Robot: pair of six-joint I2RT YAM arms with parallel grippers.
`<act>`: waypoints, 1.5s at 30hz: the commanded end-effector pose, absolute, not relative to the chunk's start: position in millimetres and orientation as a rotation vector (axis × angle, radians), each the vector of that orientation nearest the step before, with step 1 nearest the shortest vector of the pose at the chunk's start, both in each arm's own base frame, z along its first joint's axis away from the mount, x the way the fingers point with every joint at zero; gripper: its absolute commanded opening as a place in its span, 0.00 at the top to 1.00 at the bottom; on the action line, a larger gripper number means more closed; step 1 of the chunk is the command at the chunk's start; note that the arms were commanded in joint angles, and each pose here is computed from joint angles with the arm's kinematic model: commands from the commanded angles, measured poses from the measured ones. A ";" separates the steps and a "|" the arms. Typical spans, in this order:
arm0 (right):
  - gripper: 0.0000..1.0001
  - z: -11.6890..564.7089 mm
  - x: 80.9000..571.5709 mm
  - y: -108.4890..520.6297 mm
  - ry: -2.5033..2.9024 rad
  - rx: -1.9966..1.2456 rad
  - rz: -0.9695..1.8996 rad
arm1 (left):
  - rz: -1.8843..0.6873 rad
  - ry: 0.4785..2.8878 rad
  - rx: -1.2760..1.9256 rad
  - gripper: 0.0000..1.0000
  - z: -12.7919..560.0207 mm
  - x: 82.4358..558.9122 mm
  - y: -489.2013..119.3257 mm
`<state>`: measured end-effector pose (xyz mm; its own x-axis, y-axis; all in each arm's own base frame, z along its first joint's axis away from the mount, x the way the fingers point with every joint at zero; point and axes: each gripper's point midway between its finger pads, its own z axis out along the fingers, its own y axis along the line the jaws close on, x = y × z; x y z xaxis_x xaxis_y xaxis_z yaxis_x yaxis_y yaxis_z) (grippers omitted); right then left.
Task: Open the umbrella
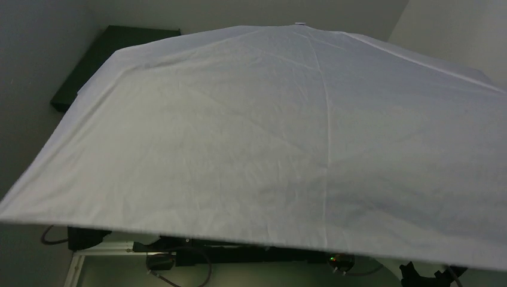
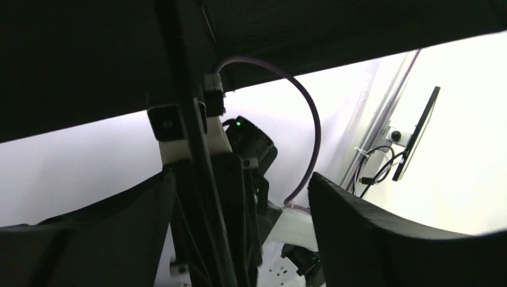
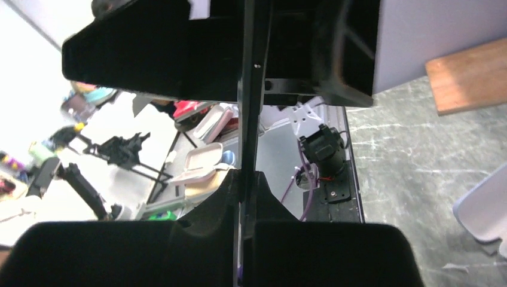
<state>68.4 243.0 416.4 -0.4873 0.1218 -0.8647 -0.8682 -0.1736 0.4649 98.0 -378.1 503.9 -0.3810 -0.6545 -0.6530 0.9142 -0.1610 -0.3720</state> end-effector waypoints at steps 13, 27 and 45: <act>1.00 432.3 179.1 249.0 1.599 -0.607 1.405 | -1.300 1.535 0.281 0.01 356.2 114.4 -292.6; 1.00 393.6 298.0 223.5 1.807 -0.334 1.192 | -0.758 1.998 0.278 0.02 241.2 103.6 -198.3; 0.53 374.0 379.1 185.8 1.855 -0.051 0.893 | -0.602 2.077 0.263 0.03 180.0 105.1 -145.2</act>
